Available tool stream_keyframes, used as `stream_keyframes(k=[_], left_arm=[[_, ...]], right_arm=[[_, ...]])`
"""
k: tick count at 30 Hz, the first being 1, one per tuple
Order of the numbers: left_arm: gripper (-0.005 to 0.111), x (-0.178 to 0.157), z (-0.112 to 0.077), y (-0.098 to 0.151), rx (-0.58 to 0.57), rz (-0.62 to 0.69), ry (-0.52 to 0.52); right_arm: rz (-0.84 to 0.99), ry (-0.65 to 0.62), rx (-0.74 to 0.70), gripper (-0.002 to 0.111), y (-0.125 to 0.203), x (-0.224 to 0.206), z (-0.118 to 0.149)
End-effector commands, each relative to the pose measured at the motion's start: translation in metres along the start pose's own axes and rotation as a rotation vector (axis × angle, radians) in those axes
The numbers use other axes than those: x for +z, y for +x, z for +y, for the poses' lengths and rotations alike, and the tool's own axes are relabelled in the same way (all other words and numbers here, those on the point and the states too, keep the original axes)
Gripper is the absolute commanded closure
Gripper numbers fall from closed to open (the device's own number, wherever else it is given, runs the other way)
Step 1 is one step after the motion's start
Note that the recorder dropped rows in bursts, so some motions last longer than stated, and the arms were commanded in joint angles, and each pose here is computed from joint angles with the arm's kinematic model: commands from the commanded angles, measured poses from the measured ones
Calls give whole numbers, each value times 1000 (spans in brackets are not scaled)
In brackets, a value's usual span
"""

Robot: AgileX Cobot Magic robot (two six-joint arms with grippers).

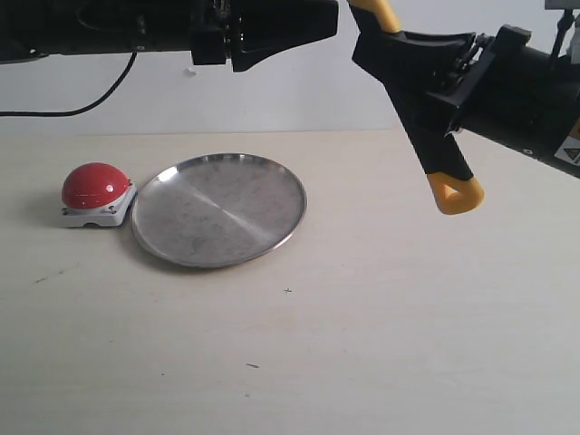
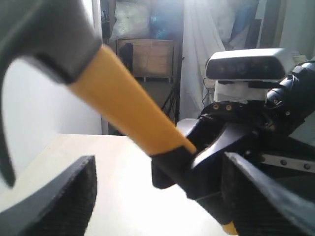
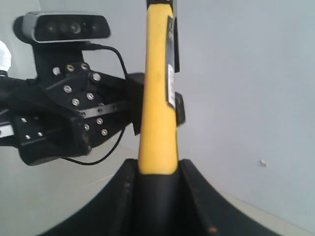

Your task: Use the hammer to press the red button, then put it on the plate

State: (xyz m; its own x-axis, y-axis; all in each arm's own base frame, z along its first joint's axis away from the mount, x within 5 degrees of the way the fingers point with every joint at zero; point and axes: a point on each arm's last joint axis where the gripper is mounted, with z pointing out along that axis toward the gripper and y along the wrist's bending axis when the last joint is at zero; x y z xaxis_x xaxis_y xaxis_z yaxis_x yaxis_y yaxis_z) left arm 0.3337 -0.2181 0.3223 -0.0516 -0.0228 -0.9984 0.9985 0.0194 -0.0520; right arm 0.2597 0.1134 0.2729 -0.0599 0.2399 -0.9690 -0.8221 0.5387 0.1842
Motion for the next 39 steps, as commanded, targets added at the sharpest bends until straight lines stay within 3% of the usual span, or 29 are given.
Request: stream_keyframes(k=[1,8,19,22,27,39], left_arm=[[38,3,4,2,-63,-13,3],[38,5,8,0,-145,-17,7],[38,4,7,-3,-155,-21,6],[38,5,7,-3,-134,-21,7],[38,5,7,-3,-84,-21,7],[38,6,7,-9,-22,-28,9]], right_arm=[[-108,-84,-85,108,-26,-5,17],[-113,-86,-91,108,-28,-6,19],[-147,-56,-69,108,-32,-6,16],[-145,24,-5,108,-32,-6,8],[-160,-45,-24,108,-33,-6,15],[-117,24,15,108,-26,-4,6]])
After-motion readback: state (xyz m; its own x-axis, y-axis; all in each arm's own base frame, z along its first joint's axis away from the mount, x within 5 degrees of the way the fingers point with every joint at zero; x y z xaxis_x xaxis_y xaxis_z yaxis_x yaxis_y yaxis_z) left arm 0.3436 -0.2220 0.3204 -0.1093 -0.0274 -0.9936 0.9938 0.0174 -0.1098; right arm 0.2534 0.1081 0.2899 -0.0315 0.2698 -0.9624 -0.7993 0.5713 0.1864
